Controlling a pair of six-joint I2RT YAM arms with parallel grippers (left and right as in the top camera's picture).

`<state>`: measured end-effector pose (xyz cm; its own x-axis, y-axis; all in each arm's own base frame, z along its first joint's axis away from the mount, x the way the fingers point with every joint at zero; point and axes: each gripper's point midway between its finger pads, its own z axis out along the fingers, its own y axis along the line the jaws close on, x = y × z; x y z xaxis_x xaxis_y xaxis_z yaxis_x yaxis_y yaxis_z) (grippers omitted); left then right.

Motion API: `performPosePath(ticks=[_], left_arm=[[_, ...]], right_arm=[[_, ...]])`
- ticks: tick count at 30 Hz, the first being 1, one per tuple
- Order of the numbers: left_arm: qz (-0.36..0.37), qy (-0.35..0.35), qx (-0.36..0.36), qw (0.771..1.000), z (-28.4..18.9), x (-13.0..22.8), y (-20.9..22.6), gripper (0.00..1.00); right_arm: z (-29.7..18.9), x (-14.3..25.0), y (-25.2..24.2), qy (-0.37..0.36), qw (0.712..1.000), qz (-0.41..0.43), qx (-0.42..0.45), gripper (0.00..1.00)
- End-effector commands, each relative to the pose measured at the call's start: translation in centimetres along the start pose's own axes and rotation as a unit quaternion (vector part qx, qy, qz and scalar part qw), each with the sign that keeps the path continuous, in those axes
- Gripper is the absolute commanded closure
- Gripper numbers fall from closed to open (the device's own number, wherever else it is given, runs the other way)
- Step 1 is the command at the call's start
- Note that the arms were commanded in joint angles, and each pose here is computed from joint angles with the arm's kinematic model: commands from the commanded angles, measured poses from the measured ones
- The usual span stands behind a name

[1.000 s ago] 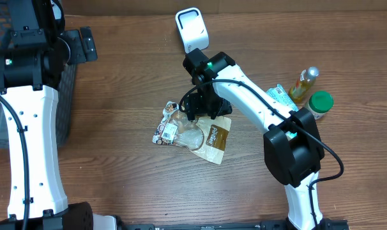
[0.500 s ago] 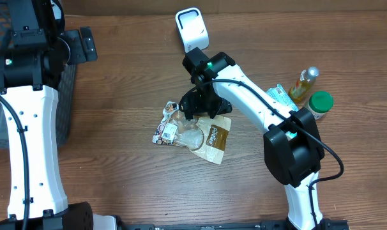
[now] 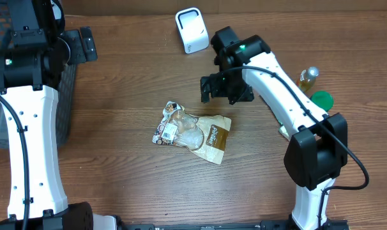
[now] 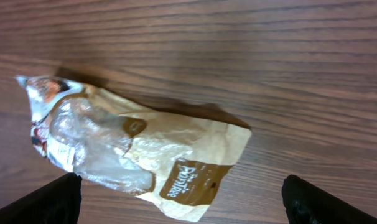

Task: Scan the item barcode
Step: 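Raise the right gripper and bring the left gripper toward the bag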

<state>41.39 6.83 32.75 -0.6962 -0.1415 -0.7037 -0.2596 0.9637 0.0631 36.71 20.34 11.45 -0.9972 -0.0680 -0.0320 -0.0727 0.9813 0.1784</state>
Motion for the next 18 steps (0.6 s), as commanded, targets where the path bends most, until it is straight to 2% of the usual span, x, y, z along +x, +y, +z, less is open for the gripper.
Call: performPosePath(ticks=[1,10,12,14,18], left_arm=[[0.010,0.000,0.003,1.000,0.1,0.0,-0.3,0.00],[0.008,-0.001,0.006,1.000,0.1,-0.1,-0.4,0.00],[-0.009,0.003,0.040,0.999,0.1,0.1,-1.6,0.00],[-0.018,0.039,0.096,0.994,-0.3,1.7,-3.5,0.00],[-0.020,0.062,0.153,0.986,-0.9,2.6,-5.4,0.01]], right_arm=[[-1.6,-0.6,-0.1,-0.018,1.000,-0.007,-0.014,0.00],[-1.5,-0.3,-1.2,-0.006,1.000,0.001,-0.009,0.00],[-1.5,0.1,-1.3,0.002,1.000,-0.013,-0.006,0.00],[-1.5,0.5,-1.5,0.010,1.000,-0.023,-0.003,0.00],[-1.6,0.7,-2.0,0.017,1.000,-0.024,-0.001,0.00]])
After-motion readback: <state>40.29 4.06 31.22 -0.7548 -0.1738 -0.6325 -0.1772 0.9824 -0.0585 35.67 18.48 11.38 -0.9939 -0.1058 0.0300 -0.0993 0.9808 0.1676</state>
